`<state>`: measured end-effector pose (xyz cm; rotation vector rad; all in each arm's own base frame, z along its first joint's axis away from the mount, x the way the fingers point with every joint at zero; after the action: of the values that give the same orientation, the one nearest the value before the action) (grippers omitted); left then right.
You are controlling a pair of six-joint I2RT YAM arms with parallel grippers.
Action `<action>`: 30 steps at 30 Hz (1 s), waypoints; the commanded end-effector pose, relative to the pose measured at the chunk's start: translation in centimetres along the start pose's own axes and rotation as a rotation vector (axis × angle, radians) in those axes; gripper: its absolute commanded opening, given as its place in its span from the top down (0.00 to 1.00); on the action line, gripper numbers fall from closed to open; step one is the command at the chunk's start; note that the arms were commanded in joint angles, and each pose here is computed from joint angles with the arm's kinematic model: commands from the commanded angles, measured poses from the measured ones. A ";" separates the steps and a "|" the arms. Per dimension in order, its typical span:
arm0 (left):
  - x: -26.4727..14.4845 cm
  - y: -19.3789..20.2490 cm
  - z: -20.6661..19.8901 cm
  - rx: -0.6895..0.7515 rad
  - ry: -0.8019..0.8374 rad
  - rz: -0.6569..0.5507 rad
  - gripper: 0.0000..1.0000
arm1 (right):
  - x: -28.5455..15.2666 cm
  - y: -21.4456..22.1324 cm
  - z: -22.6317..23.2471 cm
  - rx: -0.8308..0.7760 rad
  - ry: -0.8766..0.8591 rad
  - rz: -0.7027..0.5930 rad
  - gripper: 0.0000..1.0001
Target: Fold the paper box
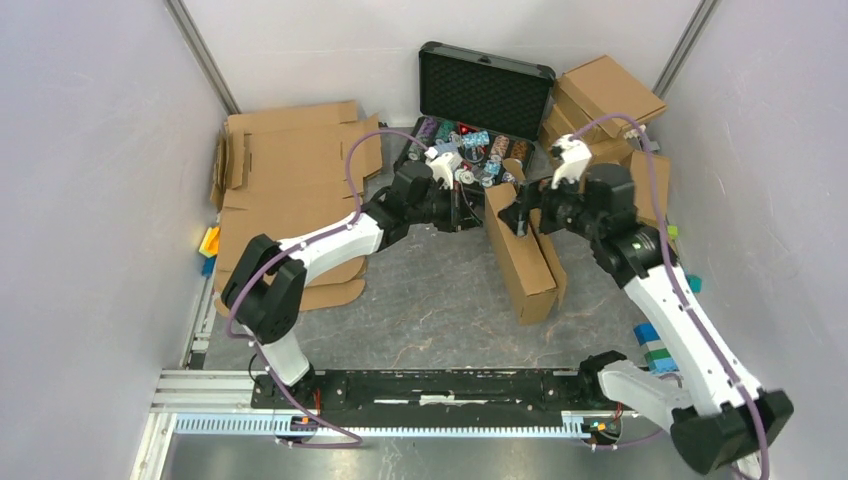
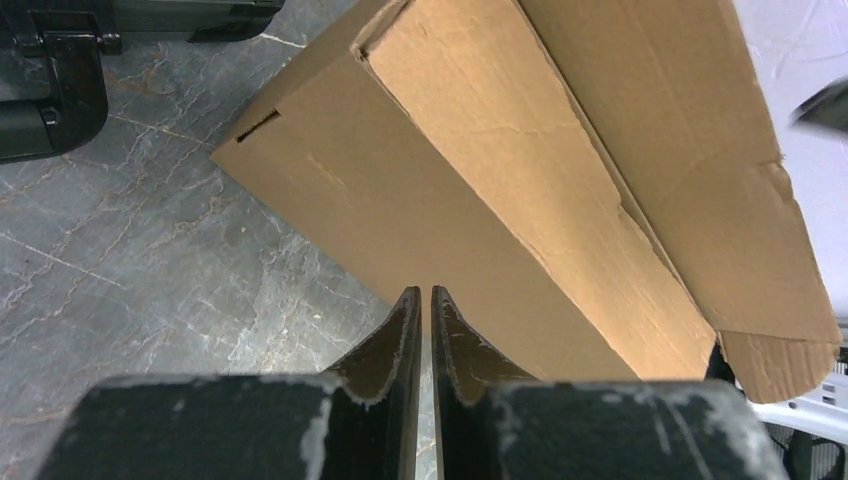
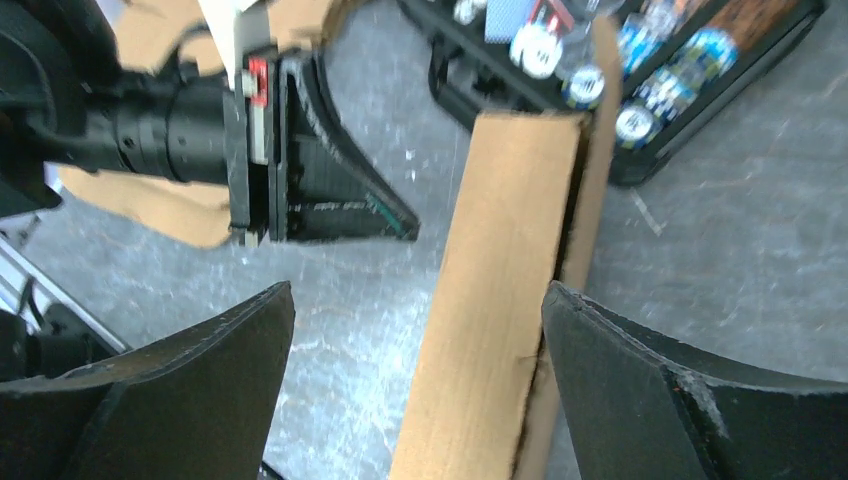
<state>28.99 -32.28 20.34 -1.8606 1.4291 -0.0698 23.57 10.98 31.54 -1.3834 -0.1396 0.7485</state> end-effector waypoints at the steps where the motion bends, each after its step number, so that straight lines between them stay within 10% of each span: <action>1: 1.0 -2.0 -1.6 0.012 0.100 -0.063 0.87 | 1.4 1.0 1.1 -0.033 0.132 0.129 0.02; 30: 2.5 -1.6 -2.0 -0.004 0.156 -0.043 0.89 | -0.1 -0.2 1.5 -0.207 0.404 0.161 0.02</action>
<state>30.06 -34.50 19.82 -1.9101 1.4843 -0.1503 22.18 12.79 33.79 -1.6858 0.1274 0.6008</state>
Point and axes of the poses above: each gripper's point midway between its finger pads, its own x axis out along the fingers, its own z axis along the line the jaws close on, y = z × x, the point moved 7 cm from there along -x, back along the fingers, and after that the axes turned 5 degrees about -x, right-handed, at the moved point
